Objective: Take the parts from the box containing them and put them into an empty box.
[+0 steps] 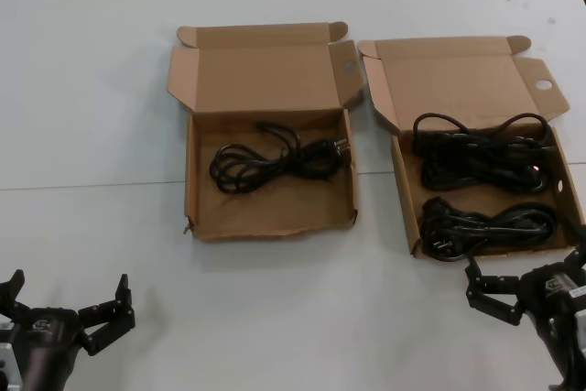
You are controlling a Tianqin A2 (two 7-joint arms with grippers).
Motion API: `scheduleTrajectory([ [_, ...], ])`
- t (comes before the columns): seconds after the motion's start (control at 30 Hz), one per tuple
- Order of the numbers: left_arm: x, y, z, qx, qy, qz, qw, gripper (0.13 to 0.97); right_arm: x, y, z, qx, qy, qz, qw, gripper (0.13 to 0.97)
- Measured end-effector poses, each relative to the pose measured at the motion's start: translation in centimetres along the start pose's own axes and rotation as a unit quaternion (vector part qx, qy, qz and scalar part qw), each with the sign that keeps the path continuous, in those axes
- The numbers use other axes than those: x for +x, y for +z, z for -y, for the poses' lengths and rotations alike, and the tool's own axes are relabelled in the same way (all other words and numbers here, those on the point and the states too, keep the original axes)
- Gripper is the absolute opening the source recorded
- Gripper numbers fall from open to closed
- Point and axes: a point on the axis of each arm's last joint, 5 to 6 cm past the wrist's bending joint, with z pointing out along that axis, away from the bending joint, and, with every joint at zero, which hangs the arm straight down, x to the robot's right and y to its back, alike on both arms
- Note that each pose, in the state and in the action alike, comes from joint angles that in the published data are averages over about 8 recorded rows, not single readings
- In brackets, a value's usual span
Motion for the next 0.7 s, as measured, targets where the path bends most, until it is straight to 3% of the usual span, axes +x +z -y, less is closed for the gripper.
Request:
scheduleTrajectory([
  [0.7,0.00,0.00,0.00,0.000,0.000,0.000,1.0000,0.966,0.00,0.00,0.00,0.000,0.000,0.000,1.000,0.966],
])
